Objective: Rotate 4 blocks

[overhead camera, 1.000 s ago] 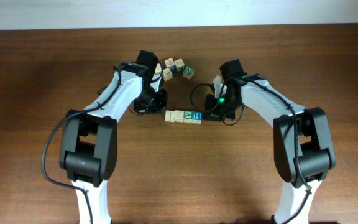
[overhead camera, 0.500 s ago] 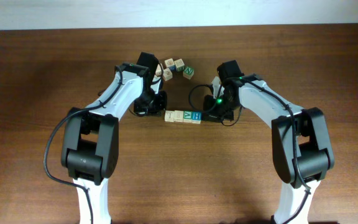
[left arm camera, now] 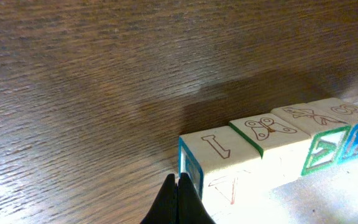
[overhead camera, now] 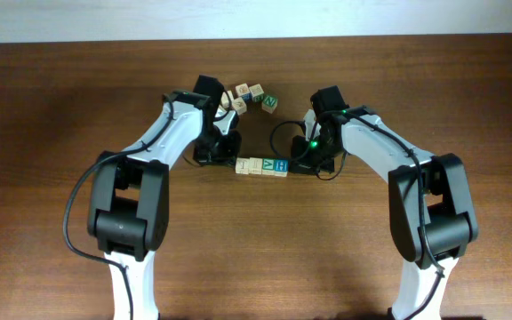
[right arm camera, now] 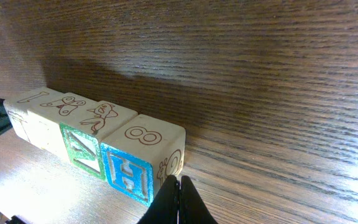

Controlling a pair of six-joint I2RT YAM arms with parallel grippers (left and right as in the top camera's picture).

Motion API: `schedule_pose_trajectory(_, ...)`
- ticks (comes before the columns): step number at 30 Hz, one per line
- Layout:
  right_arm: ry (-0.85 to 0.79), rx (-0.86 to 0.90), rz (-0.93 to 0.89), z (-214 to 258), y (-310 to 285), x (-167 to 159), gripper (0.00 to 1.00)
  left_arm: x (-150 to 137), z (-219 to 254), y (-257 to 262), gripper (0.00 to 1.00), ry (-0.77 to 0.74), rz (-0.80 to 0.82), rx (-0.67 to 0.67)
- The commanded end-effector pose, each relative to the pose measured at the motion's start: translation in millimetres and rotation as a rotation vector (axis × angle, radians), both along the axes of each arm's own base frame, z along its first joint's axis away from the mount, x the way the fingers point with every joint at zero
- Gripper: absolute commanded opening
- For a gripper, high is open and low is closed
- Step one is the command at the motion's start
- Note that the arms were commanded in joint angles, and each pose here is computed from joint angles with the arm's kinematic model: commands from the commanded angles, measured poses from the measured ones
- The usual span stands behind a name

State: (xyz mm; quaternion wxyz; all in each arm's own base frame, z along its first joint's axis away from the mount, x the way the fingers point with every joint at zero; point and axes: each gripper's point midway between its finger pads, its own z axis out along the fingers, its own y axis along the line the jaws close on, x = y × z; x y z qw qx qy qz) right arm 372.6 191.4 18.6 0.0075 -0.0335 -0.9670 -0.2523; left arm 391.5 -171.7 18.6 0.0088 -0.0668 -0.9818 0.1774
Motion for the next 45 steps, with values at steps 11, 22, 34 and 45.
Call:
schedule_pose_trajectory(11,0.010,0.013,0.029,-3,10,-6,0.04,-5,1,0,0.00,0.035,-0.038,-0.089)
schedule_pose_trajectory(22,-0.003,0.067,0.048,9,18,-7,0.04,-8,1,-13,0.00,0.022,-0.071,-0.091)
schedule_pose_trajectory(34,-0.127,0.109,0.165,57,67,-11,0.04,-8,1,-13,0.00,0.023,-0.071,-0.090)
schedule_pose_trajectory(45,-0.249,-0.001,0.263,94,98,-16,0.04,-8,1,-13,0.00,0.024,-0.068,-0.091)
